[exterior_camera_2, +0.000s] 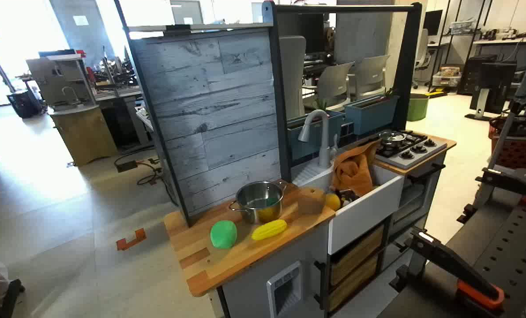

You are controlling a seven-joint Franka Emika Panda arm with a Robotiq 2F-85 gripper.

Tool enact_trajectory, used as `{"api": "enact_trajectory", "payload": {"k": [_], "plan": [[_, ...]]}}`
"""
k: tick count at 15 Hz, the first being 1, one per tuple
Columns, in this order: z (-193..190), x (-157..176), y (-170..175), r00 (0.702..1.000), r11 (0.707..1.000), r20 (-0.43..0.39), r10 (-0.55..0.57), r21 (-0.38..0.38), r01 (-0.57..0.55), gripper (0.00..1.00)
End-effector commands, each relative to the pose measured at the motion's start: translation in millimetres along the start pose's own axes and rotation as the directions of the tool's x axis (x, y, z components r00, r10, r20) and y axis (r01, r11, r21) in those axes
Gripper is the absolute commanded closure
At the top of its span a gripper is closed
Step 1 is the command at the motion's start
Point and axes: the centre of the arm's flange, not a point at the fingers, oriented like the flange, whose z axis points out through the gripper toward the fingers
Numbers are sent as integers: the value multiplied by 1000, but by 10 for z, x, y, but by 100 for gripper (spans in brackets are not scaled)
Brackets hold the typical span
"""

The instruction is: Remove the silver lid from the silver pot.

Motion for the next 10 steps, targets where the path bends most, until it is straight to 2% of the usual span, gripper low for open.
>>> {"api": "enact_trajectory", "payload": {"k": [1, 8, 10], "plan": [[-4, 2, -1, 1000, 1000, -1, 0, 0, 0, 0], [-8, 3, -1, 1000, 1000, -2, 0, 0, 0, 0], [35, 108, 93, 1000, 1000, -1, 25, -15, -25, 0]]}}
